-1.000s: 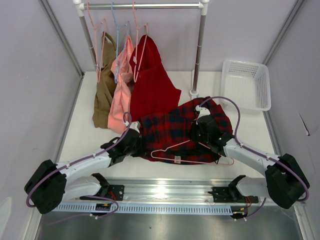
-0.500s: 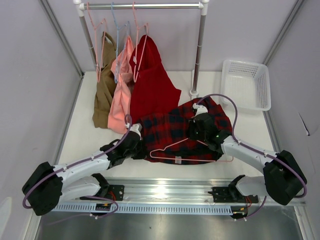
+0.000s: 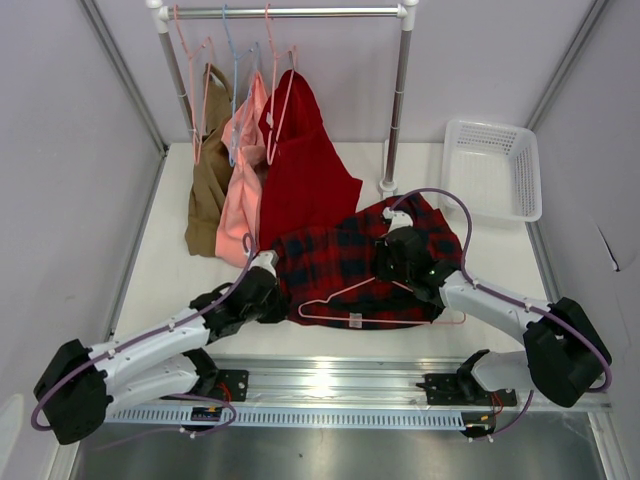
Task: Place the skirt on the hanger
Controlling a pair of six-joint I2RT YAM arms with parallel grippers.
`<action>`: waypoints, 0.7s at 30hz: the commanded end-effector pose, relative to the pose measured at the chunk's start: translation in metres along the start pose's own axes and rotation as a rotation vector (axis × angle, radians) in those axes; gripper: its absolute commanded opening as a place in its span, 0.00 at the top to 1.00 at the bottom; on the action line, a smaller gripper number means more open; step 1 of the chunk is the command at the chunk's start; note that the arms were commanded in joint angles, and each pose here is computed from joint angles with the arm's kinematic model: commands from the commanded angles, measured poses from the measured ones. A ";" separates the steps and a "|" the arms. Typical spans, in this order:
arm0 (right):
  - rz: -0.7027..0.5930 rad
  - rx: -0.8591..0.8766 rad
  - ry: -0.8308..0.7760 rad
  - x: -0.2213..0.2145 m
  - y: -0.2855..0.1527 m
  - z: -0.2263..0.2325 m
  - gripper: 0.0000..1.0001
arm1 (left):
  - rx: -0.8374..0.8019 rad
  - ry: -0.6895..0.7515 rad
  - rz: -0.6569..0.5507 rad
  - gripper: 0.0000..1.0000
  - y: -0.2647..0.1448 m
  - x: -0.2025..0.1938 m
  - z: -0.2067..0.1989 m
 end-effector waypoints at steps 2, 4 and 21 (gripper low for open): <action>-0.078 -0.014 -0.008 0.027 -0.001 0.004 1.00 | -0.065 0.023 -0.026 1.00 -0.009 0.006 -0.016; -0.083 -0.014 -0.004 0.028 -0.002 0.004 1.00 | -0.087 0.027 -0.020 1.00 -0.009 0.004 -0.022; -0.073 -0.018 -0.001 0.025 0.000 0.004 1.00 | -0.066 0.060 -0.052 0.71 -0.028 0.008 -0.028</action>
Point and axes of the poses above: each gripper's point midway between its finger pads, its own y axis out along the fingers, its own z axis along the line the jaws close on, x = y × z, the point moved 1 cm from there along -y, back along the fingers, and after that the axes turned 4 degrees about -y, right-handed, at the moved point
